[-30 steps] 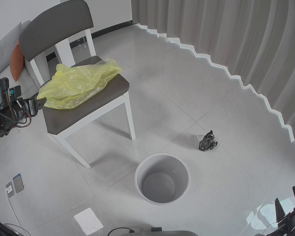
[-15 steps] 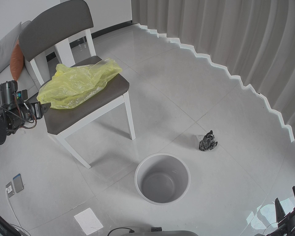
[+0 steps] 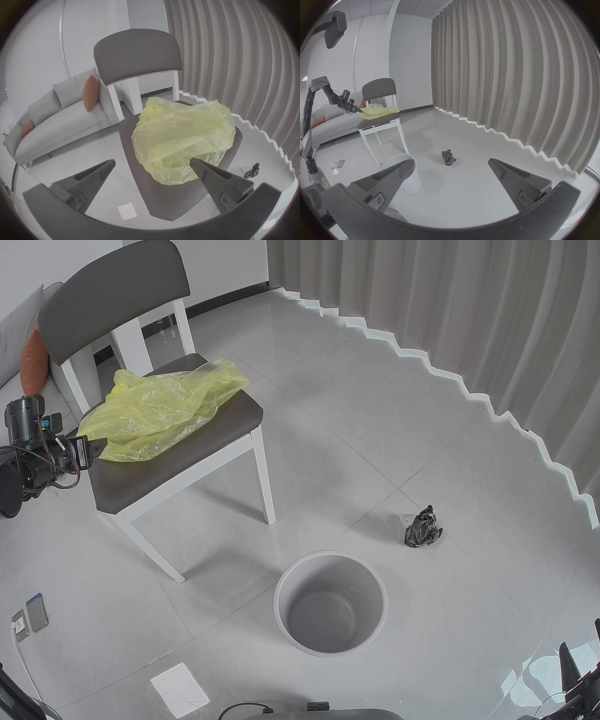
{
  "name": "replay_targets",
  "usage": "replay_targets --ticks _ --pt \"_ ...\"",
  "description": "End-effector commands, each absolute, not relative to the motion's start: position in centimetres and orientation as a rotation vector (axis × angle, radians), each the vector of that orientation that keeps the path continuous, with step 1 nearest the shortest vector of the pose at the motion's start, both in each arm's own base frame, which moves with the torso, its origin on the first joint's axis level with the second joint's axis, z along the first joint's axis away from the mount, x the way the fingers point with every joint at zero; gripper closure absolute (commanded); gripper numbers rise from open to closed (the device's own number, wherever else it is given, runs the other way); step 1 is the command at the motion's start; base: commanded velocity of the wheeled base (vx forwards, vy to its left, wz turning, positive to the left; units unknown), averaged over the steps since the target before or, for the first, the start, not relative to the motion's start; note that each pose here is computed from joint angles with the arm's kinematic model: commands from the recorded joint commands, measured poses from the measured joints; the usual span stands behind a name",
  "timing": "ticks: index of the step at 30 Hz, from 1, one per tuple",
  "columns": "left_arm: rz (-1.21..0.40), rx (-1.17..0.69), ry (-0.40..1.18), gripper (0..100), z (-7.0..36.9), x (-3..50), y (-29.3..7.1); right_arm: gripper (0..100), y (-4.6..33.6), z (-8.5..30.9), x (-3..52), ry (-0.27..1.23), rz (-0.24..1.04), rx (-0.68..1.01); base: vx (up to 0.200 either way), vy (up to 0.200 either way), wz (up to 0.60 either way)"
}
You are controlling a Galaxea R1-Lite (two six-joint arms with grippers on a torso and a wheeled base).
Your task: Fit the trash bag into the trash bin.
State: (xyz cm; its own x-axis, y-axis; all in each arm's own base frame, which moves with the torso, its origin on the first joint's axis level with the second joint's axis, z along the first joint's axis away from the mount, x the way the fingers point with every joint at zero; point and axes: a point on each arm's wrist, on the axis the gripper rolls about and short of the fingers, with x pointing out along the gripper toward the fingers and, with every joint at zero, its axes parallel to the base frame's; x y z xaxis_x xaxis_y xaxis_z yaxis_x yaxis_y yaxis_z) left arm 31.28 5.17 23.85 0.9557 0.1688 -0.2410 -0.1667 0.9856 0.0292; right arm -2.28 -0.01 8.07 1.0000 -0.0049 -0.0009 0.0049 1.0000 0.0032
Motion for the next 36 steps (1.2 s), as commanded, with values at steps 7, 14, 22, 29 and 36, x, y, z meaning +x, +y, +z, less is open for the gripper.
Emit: replay_targets --ticks 7,14,22,29,36 --pt "0.205 0.0 0.246 0 23.5 33.4 6.7 0 -0.1 7.6 -2.2 0.005 -0.02 0.005 0.0 0.0 0.0" --pt "0.202 -0.008 0.269 0 22.6 34.3 6.8 0 -0.1 7.5 -2.2 0.006 -0.025 0.005 0.0 0.0 0.0" --pt "0.189 -0.047 0.266 0 22.8 33.0 6.1 0 -0.1 7.5 -2.2 0.006 -0.025 0.003 0.0 0.0 0.0" --pt "0.187 -0.046 0.278 0 22.4 33.1 6.1 0 -0.1 7.5 -2.2 0.006 -0.025 0.003 0.0 0.0 0.0" --pt "0.203 -0.045 0.267 0 22.5 34.4 6.6 0 -0.1 7.5 -2.2 0.006 -0.025 0.005 0.0 0.0 0.0"
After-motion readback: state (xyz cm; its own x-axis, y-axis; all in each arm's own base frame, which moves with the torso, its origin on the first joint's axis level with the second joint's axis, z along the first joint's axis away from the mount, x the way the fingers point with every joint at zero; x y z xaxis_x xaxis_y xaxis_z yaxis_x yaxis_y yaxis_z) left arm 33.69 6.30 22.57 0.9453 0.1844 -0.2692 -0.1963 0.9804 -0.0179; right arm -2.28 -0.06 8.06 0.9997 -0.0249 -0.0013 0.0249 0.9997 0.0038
